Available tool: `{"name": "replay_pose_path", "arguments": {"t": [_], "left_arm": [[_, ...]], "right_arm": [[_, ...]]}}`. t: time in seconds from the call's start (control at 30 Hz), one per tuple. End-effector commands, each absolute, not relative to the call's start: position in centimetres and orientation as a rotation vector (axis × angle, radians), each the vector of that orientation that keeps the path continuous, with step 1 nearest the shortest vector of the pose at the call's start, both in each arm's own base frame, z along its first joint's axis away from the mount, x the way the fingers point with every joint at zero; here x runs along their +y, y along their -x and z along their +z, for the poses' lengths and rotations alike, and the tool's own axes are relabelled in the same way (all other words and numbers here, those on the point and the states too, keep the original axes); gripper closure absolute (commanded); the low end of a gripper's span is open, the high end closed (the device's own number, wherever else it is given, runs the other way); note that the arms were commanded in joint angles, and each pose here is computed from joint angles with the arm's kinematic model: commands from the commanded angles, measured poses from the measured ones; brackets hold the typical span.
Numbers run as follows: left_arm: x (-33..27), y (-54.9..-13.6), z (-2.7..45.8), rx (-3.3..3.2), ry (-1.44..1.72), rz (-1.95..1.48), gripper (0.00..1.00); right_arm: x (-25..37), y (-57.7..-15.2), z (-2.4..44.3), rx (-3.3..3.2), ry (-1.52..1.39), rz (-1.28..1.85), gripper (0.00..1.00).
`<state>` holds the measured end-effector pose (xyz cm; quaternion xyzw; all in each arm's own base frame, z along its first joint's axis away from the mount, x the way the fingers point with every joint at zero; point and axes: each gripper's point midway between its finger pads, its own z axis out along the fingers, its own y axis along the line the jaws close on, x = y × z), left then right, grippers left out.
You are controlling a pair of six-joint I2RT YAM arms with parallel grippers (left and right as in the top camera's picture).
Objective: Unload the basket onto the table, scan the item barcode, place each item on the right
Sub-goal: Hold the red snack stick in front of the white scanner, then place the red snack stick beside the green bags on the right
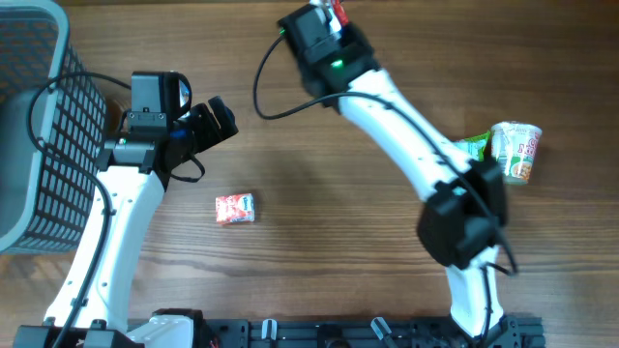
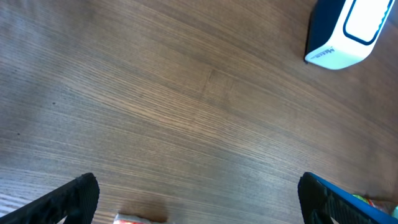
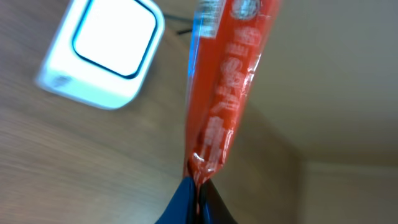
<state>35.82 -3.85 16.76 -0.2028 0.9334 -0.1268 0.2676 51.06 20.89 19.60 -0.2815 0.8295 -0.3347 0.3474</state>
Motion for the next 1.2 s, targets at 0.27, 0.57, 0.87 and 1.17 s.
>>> {"name": "replay_pose_path", "arguments": {"t": [0.27,0.57,0.87,1.17], "left_arm": [[-3.5,-35.9,17.0,2.508,0.551,-0.33,0.0],[-3.5,-35.9,17.0,2.508,0.551,-0.33,0.0],[-3.5,-35.9,17.0,2.508,0.551,-0.33,0.0],[-3.5,-35.9,17.0,2.508,0.551,-0.33,0.0]], "right_arm": [[20.7,-56.2,10.3,1.821,1.155,-1.744,0.96],[20.7,-56.1,14.4,1.835,0.974,-1.644,0.96],[18.6,-51.4,30.7,1.87,0.67,-1.234,0.96],[18.6,-37.8,25.3,2.549,0.811,-0.028,0.96]]}}
